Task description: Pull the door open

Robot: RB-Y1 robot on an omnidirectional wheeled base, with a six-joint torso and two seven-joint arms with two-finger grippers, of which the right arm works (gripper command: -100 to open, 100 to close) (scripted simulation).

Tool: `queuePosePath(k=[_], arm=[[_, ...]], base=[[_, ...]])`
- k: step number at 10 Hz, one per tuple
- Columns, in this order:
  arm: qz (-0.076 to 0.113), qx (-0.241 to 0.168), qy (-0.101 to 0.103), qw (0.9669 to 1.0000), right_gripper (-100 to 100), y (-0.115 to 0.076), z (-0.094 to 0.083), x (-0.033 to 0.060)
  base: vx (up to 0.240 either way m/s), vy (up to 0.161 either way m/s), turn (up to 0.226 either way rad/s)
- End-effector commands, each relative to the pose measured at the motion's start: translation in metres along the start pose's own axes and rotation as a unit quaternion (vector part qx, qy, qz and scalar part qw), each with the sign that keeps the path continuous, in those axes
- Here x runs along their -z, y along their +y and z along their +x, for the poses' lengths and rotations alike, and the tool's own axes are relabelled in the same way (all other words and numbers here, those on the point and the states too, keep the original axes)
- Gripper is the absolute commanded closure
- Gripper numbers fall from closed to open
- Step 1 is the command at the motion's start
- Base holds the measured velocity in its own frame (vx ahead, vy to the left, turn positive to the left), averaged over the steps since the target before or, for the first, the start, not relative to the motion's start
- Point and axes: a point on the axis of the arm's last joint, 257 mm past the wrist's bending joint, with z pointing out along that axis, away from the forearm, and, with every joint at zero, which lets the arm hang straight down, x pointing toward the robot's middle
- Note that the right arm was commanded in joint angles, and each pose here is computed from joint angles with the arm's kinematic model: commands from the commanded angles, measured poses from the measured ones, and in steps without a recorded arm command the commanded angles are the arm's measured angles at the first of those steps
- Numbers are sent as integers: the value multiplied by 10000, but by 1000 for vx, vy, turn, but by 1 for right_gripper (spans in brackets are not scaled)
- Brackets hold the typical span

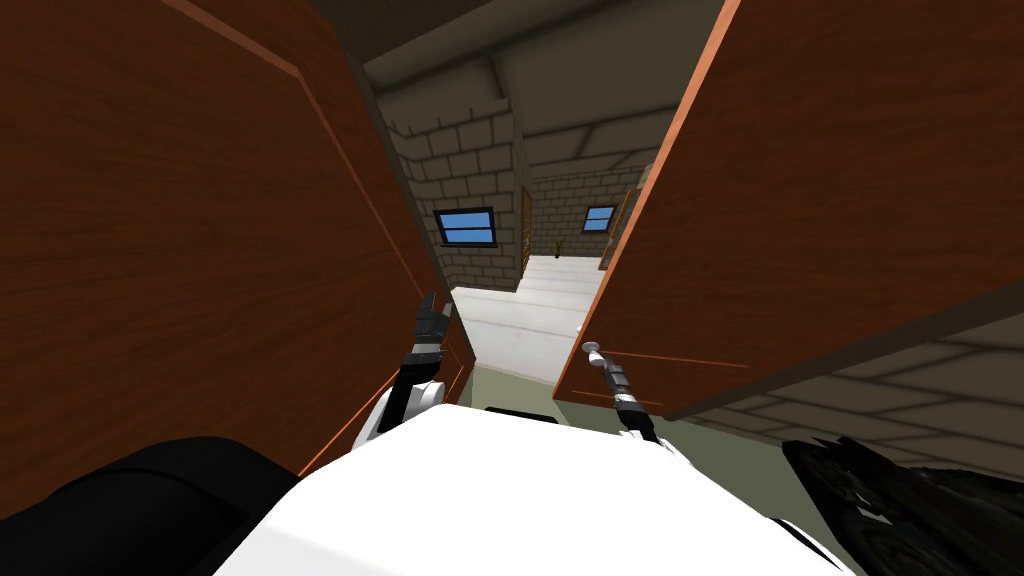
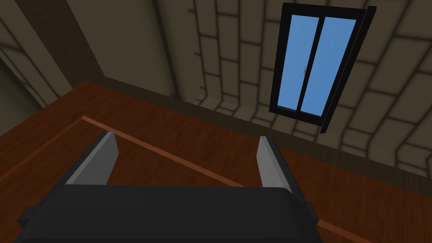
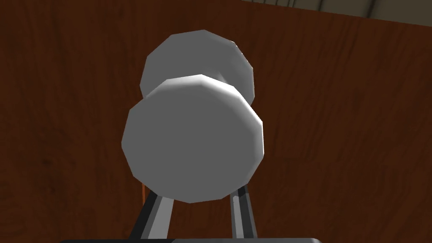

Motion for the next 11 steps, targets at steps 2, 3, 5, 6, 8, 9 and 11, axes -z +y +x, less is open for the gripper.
queuePosePath(k=[2,3,5,6,8,9,11], arm=[[-19,-550,-1,9985,100,3,153,-61],[-19,-634,-1,9980,100,3,153,-61],[8,-893,-55,9960,100,-15,144,-60],[-16,-897,-48,9960,100,2,149,-71],[-14,-1159,-96,9932,100,0,146,-81],[-14,-1422,-143,9897,100,-2,143,-90],[-15,-1684,-189,9855,100,-4,140,-100]], base=[[-54,-29,104],[-52,-26,41],[-40,-26,56],[-11,-8,-2],[-27,-6,40],[-36,-23,57],[-62,-40,101]])
